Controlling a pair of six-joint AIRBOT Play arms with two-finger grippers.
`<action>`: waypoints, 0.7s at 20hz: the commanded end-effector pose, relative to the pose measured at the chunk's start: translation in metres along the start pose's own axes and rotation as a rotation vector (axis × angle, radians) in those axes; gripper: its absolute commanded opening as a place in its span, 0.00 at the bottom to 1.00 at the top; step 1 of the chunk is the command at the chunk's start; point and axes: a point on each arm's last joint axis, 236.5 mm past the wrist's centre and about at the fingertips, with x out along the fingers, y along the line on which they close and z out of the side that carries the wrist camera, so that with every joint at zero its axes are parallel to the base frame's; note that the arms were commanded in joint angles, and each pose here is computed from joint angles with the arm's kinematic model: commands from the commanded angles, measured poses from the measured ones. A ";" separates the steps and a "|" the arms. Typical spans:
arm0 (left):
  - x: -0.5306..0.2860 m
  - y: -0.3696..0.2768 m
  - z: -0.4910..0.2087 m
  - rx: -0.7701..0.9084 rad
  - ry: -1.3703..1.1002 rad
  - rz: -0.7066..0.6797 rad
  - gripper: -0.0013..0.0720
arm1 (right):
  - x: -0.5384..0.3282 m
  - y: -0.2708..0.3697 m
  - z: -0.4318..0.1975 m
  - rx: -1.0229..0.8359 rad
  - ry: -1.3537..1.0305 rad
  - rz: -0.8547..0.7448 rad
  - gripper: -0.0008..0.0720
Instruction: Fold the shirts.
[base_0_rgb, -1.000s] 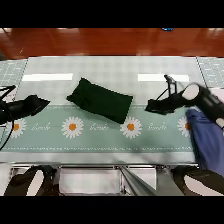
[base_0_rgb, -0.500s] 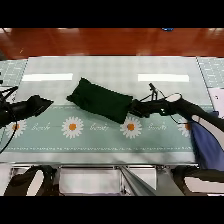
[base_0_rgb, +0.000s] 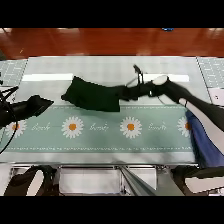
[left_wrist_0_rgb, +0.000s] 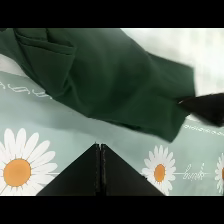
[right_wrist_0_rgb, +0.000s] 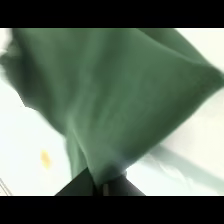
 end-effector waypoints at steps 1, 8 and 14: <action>0.005 0.007 -0.007 -0.014 0.011 0.009 0.05 | -0.058 0.034 0.061 -0.199 -0.056 -0.161 0.04; 0.015 0.018 -0.049 -0.026 0.151 0.008 0.05 | -0.246 0.041 0.120 -0.164 -0.218 -0.301 0.04; 0.022 0.004 -0.052 0.037 0.146 -0.017 0.05 | -0.391 -0.024 0.098 0.100 -0.390 -0.430 0.04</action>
